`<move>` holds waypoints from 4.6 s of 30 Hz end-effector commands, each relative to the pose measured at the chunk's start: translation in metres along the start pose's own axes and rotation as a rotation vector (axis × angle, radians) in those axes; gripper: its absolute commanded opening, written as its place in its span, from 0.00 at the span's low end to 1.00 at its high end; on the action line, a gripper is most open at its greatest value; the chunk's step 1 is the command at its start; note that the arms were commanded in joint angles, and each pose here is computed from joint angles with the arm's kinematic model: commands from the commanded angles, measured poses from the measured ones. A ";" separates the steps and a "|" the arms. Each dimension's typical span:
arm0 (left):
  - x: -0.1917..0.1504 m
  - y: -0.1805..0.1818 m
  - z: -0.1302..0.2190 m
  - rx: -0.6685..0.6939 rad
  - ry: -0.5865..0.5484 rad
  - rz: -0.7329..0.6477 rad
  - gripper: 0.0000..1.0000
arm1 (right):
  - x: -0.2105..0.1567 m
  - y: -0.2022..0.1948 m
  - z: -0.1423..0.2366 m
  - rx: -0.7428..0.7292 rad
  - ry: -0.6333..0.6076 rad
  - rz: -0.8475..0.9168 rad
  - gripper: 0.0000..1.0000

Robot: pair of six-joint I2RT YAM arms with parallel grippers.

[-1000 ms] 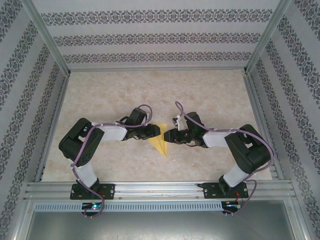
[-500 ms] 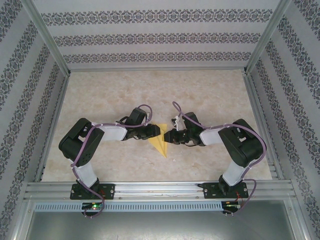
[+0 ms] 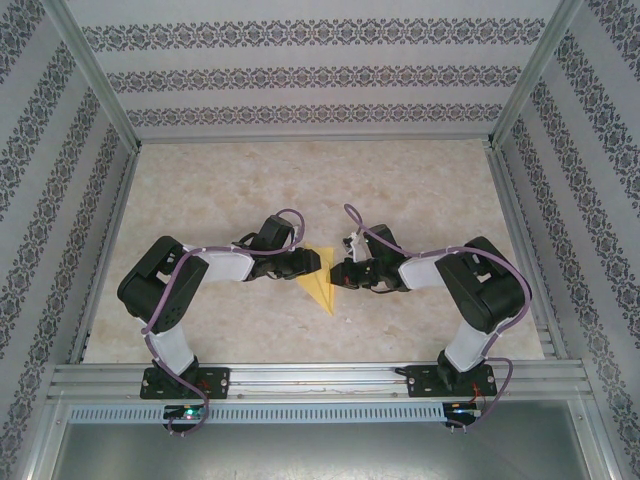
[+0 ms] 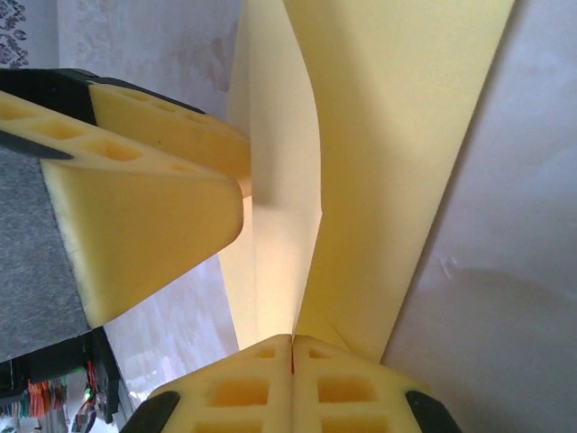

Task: Fold a paper plane with a square sheet of paper (fold left side to right side)
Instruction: Fourth fold the wing at the center of the table.

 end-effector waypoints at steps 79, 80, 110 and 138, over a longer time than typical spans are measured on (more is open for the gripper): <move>0.007 -0.022 0.025 -0.015 -0.041 -0.036 0.48 | -0.014 -0.047 -0.014 -0.260 0.038 -0.088 0.00; 0.008 -0.024 0.026 -0.022 -0.039 -0.038 0.48 | -0.015 -0.047 -0.014 -0.256 0.040 -0.089 0.00; -0.001 -0.002 -0.018 -0.007 0.104 -0.011 0.09 | -0.017 -0.052 -0.020 -0.280 0.058 -0.104 0.00; -0.023 0.030 -0.023 0.072 0.127 0.047 0.02 | 0.015 0.017 0.021 -0.097 -0.055 -0.004 0.27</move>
Point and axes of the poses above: each hand's point on the last joint's axis, 136 mm out from that joint toward the fingers, its own z axis back along the fingers, its own y axis along the line the jaws close on, x = y × z, the point moved 8 cm from there along z, back along the fingers, and after that the axes turned 9 degrees about -z, right-handed, at the moved point
